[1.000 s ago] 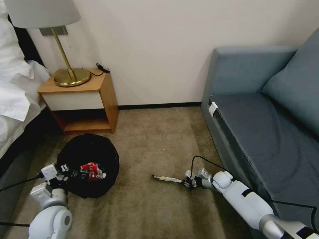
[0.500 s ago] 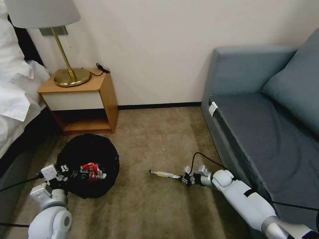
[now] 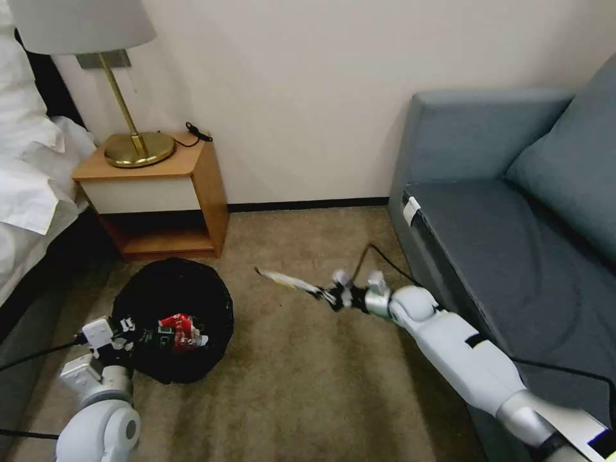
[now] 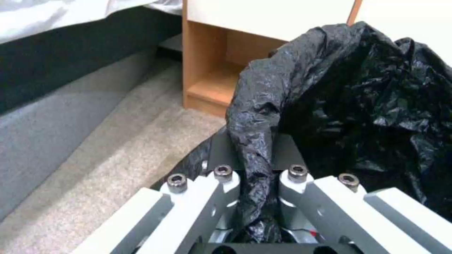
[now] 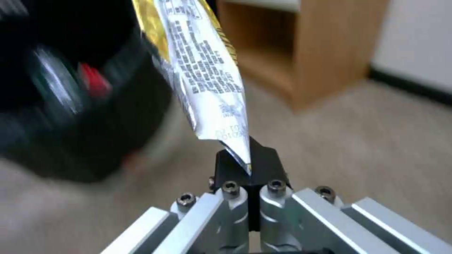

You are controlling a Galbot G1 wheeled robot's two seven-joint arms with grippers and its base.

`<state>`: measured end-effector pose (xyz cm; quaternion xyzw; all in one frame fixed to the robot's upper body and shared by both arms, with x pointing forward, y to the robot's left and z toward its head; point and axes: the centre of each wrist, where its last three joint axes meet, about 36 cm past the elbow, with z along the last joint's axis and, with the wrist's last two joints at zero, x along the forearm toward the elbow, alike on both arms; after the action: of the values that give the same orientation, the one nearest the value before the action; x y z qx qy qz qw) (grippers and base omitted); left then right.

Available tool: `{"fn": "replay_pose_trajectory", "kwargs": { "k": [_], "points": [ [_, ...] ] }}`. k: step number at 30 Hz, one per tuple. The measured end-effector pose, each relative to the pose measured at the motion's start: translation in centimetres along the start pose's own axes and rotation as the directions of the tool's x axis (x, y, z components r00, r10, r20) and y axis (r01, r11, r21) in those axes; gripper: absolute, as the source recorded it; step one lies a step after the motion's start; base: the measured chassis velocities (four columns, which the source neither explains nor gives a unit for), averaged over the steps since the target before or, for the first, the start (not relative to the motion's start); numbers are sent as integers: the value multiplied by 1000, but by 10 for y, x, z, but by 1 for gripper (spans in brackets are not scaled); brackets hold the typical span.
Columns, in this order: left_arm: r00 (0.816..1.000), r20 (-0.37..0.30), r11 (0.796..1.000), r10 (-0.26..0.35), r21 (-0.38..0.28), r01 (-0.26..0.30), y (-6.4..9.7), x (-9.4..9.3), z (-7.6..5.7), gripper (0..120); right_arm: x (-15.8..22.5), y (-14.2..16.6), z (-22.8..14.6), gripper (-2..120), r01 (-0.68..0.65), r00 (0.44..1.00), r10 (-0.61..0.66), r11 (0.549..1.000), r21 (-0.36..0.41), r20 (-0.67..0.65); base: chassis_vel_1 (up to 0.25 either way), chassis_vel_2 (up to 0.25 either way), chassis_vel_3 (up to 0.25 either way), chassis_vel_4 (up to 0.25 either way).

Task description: Pick up the trash bin, then pick up the garbage on the floor and place it into the trash bin.

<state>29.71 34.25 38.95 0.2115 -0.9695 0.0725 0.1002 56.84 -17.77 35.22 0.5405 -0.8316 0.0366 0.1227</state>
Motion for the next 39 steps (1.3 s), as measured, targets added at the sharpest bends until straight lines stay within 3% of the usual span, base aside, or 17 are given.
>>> {"fn": "replay_pose_trajectory", "kwargs": {
  "k": [5,9,18,32,39],
  "points": [
    [1000,5,1000,11,27,-12,-6,0,-3,5,-33,35,-36,0,109,990,-105,993,-42,94,0,0,0,0],
    [999,11,996,45,77,-46,-13,4,-9,5,-72,73,-54,0,193,969,-168,973,-129,183,0,0,0,0],
    [998,23,994,52,91,-54,-14,4,-13,5,-119,114,-45,0,229,962,-193,956,-184,193,0,0,0,0],
    [998,31,991,59,115,-62,-12,2,-20,5,-134,122,-19,1,191,975,-169,968,-159,142,0,0,0,0],
    [997,40,991,60,116,-64,-13,-1,-22,5,-129,119,-10,25,176,979,-158,974,-145,127,0,0,0,0]
  ]
}}
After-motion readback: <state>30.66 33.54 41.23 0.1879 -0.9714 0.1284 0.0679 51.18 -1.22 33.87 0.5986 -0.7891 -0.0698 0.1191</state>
